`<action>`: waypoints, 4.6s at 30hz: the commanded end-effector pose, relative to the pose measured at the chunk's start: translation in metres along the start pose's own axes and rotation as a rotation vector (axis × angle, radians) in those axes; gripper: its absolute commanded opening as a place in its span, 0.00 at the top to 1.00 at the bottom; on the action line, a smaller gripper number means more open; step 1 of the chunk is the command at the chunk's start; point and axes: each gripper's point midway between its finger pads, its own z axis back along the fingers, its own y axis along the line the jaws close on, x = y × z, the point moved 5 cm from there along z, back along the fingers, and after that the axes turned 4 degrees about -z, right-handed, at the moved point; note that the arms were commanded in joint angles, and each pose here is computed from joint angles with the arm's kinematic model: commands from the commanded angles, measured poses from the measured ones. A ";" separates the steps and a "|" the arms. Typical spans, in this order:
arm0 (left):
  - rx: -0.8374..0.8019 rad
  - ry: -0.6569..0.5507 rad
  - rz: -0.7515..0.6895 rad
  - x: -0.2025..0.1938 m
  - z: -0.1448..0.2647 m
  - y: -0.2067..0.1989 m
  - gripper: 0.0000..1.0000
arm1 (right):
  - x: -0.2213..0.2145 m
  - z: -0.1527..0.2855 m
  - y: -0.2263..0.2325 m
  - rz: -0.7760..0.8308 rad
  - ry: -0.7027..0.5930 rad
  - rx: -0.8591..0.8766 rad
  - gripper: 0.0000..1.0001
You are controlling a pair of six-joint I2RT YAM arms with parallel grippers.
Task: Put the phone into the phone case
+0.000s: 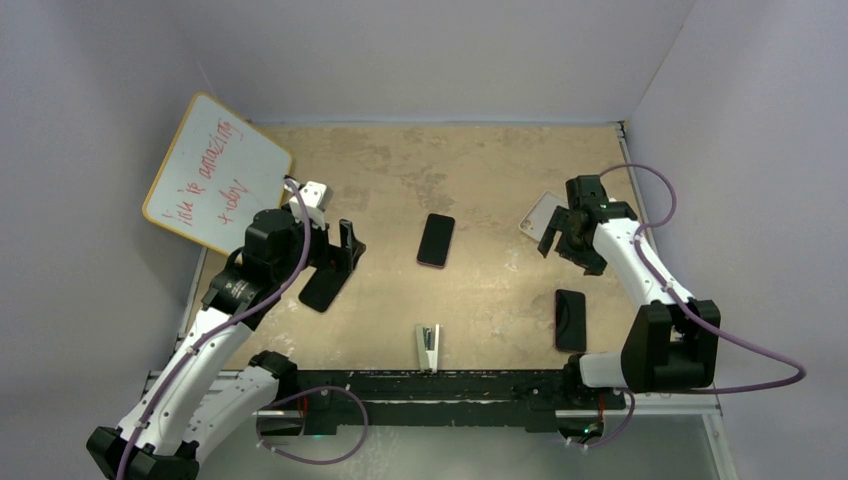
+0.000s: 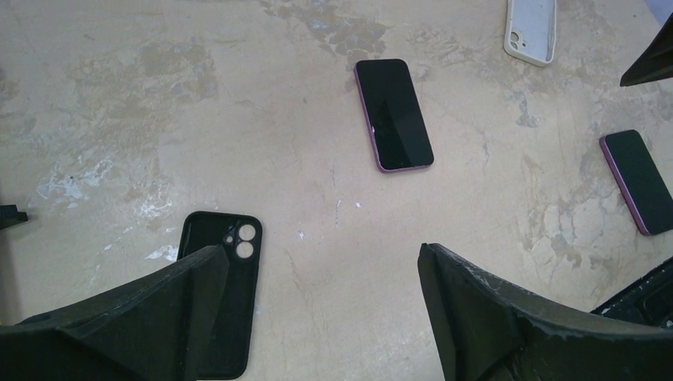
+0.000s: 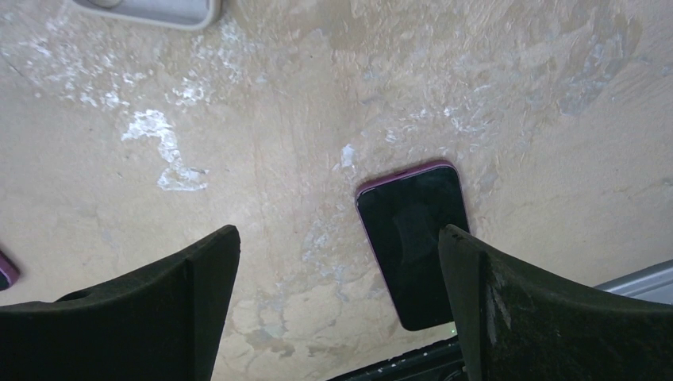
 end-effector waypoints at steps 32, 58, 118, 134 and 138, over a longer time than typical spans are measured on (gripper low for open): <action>-0.008 -0.049 -0.028 0.007 0.010 -0.011 0.05 | -0.048 -0.070 -0.034 0.147 0.606 -0.085 0.02; 0.014 -0.046 -0.028 0.006 0.010 -0.009 0.05 | 0.011 -0.048 0.021 0.046 0.322 0.009 0.28; 0.096 -0.008 -0.020 0.001 0.004 0.002 0.06 | -0.011 -0.064 0.107 0.154 0.027 -0.001 1.00; 0.111 0.012 -0.019 -0.001 0.000 0.004 0.08 | -0.102 -0.027 0.080 0.276 0.033 0.063 0.78; 0.118 0.013 -0.017 -0.001 0.001 0.004 0.07 | -0.093 -0.007 0.096 0.244 -0.002 0.143 0.63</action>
